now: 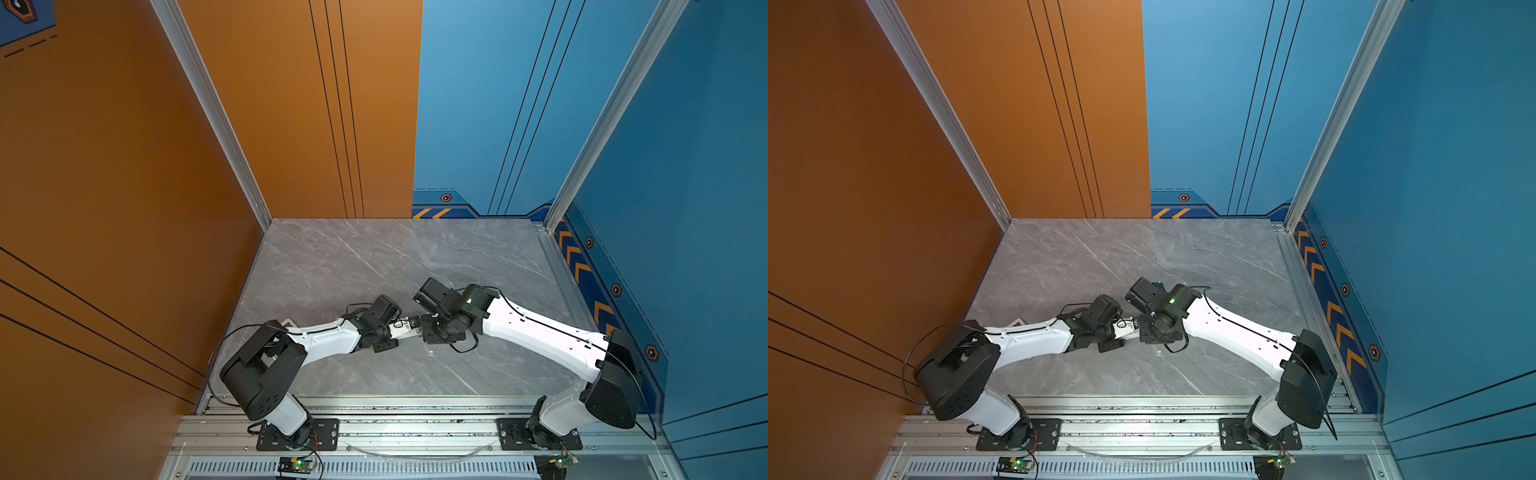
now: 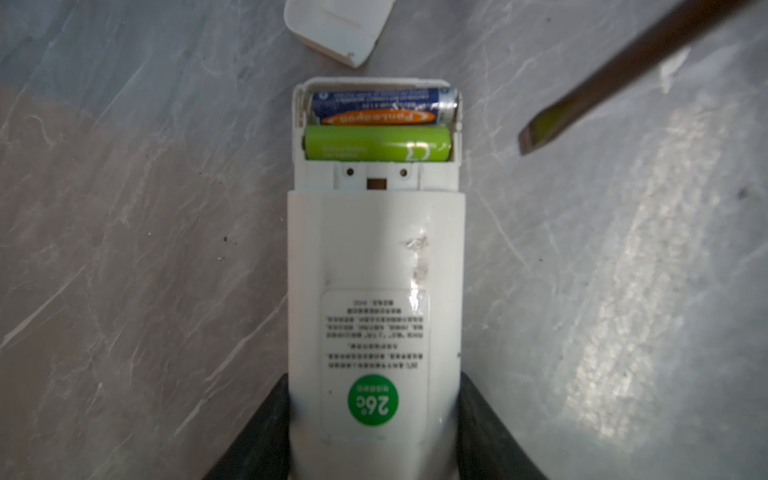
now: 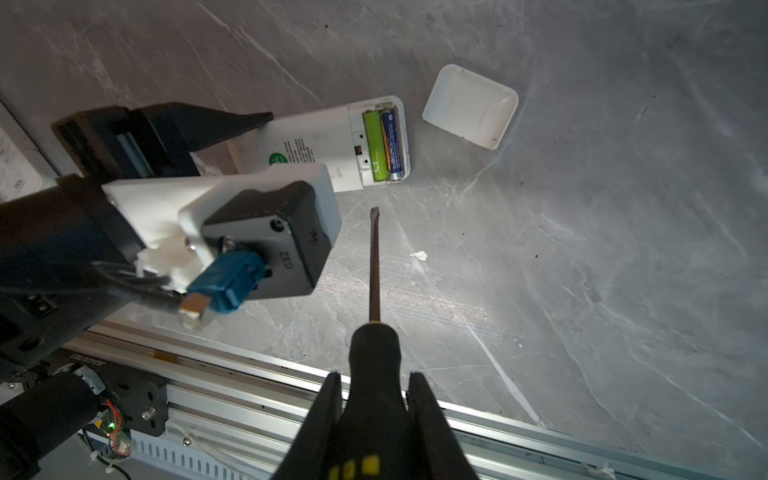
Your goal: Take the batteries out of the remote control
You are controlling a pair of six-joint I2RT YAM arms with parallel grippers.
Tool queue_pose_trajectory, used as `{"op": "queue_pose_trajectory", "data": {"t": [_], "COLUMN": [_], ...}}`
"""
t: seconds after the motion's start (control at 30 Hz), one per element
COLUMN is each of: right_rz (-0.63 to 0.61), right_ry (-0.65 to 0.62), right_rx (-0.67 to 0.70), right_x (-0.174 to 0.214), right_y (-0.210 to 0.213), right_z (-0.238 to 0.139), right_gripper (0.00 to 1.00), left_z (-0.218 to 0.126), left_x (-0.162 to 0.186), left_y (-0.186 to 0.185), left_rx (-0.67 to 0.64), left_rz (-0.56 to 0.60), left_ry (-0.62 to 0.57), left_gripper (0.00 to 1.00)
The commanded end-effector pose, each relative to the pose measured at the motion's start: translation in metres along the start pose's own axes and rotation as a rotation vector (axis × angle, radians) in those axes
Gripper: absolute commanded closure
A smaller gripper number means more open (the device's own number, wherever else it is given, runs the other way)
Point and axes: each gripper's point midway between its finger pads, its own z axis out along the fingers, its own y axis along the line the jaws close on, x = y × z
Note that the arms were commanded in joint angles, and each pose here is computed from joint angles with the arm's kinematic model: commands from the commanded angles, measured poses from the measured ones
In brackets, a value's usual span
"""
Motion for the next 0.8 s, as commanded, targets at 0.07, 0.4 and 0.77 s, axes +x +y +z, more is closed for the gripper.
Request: {"op": "queue_pose_trajectory", "data": {"t": [0.07, 0.4, 0.77], "right_rz": [-0.018, -0.014, -0.002], "right_ry": [-0.027, -0.046, -0.047], "right_rx": [0.031, 0.023, 0.008], "right_x": [-0.008, -0.019, -0.024], "right_y": [-0.005, -0.002, -0.001], "right_z": [0.001, -0.001, -0.001], "right_gripper": [1.00, 1.00, 1.00], "left_z": [0.009, 0.010, 0.012], "left_x": [0.032, 0.033, 0.035], "left_y": [-0.021, -0.023, -0.023], "left_rx": [0.053, 0.064, 0.065], "left_rz": [0.013, 0.019, 0.017], "left_ry": [0.106, 0.111, 0.119], "left_gripper": [0.70, 0.72, 0.71]}}
